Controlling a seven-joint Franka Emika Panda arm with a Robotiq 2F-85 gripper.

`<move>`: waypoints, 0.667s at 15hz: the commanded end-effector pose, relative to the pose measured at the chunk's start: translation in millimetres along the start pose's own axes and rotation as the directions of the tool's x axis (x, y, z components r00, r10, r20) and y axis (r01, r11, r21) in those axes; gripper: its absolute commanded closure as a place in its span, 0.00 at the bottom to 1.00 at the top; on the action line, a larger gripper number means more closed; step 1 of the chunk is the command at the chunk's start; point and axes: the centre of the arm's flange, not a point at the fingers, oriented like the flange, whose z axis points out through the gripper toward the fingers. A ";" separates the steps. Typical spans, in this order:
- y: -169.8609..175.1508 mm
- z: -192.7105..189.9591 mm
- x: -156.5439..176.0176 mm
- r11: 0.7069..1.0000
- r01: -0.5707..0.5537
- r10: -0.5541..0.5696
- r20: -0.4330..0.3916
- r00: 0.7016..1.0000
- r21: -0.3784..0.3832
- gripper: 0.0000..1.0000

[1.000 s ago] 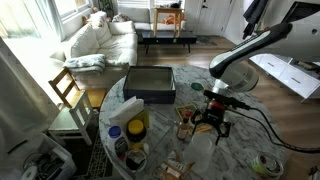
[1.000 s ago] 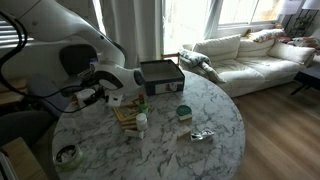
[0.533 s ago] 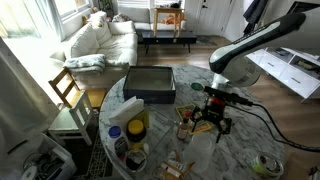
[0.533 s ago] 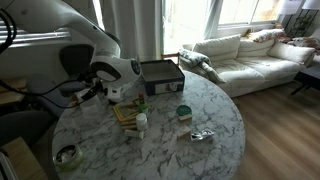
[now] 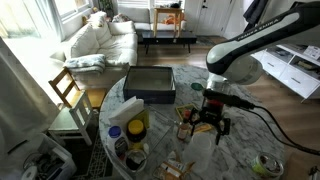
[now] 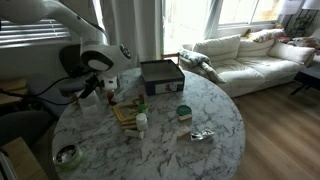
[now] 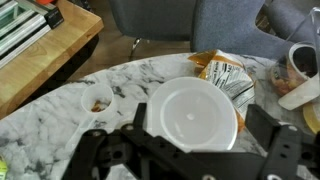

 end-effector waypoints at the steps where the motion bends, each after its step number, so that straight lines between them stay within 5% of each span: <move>1: 7.3 12.5 -9.3 0.997 0.074 -0.074 -0.084 0.994 -0.002 0.00; 10: 5.2 23.6 -6.3 0.991 0.129 -0.133 -0.177 0.975 -0.035 0.00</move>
